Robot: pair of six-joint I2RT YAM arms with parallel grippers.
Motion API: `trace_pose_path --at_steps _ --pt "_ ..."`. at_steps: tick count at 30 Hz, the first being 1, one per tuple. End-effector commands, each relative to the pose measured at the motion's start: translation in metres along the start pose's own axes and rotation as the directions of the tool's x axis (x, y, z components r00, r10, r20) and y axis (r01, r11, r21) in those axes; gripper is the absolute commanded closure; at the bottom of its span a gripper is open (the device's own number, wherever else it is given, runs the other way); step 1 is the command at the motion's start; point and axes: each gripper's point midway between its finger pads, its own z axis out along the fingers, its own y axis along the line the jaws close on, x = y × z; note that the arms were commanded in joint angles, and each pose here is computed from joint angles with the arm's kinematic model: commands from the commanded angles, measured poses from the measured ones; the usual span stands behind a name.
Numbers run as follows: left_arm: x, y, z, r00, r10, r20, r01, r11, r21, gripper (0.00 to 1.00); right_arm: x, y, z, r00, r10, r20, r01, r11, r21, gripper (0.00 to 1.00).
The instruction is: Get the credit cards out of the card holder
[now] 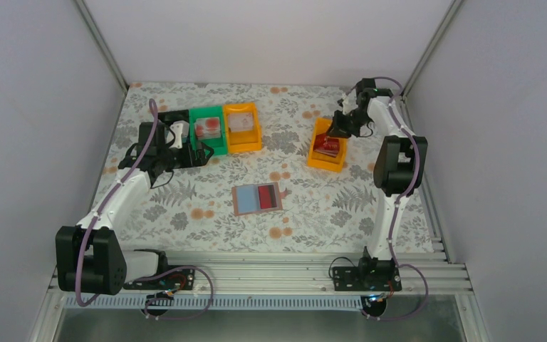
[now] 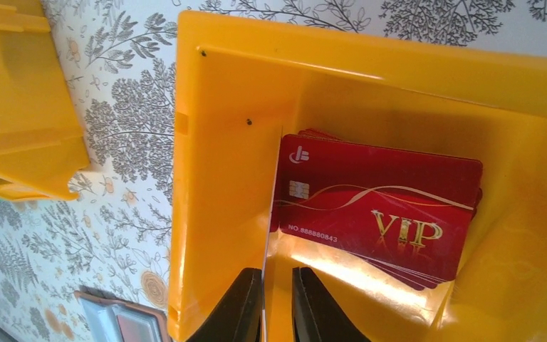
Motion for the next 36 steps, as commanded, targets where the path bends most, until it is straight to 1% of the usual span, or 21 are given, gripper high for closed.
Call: trace_pose_path --at_steps 1,3,7,9,11,12,15,17,18,25,29,33,36 --pt "-0.002 0.000 0.000 1.000 0.006 0.010 -0.006 1.000 0.007 0.00 0.002 -0.016 0.006 1.000 0.014 -0.006 -0.013 0.998 0.060 0.86" --pt "-0.002 0.000 0.000 1.000 0.006 0.011 -0.006 1.000 0.007 0.00 -0.003 -0.019 0.003 1.000 0.018 0.019 -0.020 0.996 0.088 0.84" --pt "-0.002 0.000 0.000 1.000 0.006 0.011 -0.006 1.000 0.007 0.00 -0.015 -0.013 -0.007 0.997 0.006 0.077 -0.012 0.997 0.083 0.82" --pt "-0.002 0.001 0.000 1.000 0.005 0.010 -0.005 1.000 0.006 0.00 -0.017 -0.013 -0.007 0.996 0.003 0.088 -0.010 0.997 0.083 0.84" --pt "-0.002 0.000 0.000 1.000 0.006 0.010 -0.006 1.000 0.007 0.00 -0.013 -0.014 -0.002 0.997 0.011 0.073 -0.016 0.997 0.072 0.90" --pt "-0.002 0.000 0.000 1.000 0.006 0.010 -0.006 1.000 0.006 0.00 -0.011 -0.014 0.002 0.998 0.015 0.062 -0.019 0.998 0.060 0.91" --pt "-0.002 0.000 0.000 1.000 0.006 0.011 -0.006 1.000 0.007 0.00 -0.004 -0.016 0.007 0.999 0.028 0.047 -0.031 0.998 0.052 0.92" --pt "-0.002 0.000 0.000 1.000 0.006 0.010 -0.006 1.000 0.008 0.00 -0.003 -0.014 0.007 0.998 0.028 0.048 -0.030 0.999 0.040 0.94" --pt "-0.002 0.000 0.001 1.000 0.005 0.007 -0.005 1.000 0.009 0.00 -0.004 -0.008 0.005 0.998 0.030 0.053 -0.031 0.999 0.010 0.96" --pt "-0.003 -0.001 0.000 1.000 0.008 0.010 -0.008 1.000 0.013 0.00 -0.008 0.008 -0.017 0.995 0.026 0.093 -0.025 1.000 -0.015 0.96" --pt "-0.002 -0.003 0.000 1.000 0.014 0.009 -0.014 1.000 0.025 0.00 0.000 0.000 -0.018 0.997 0.036 0.075 -0.035 0.999 -0.015 0.96" --pt "-0.001 -0.002 0.001 1.000 0.015 0.006 -0.015 1.000 0.024 0.00 0.001 -0.004 -0.027 0.994 0.048 0.095 -0.044 0.998 -0.042 0.96" --pt "0.000 -0.001 0.001 1.000 0.013 0.003 -0.013 1.000 0.022 0.00 -0.001 -0.009 -0.023 0.995 0.050 0.087 -0.046 0.998 -0.046 0.96"
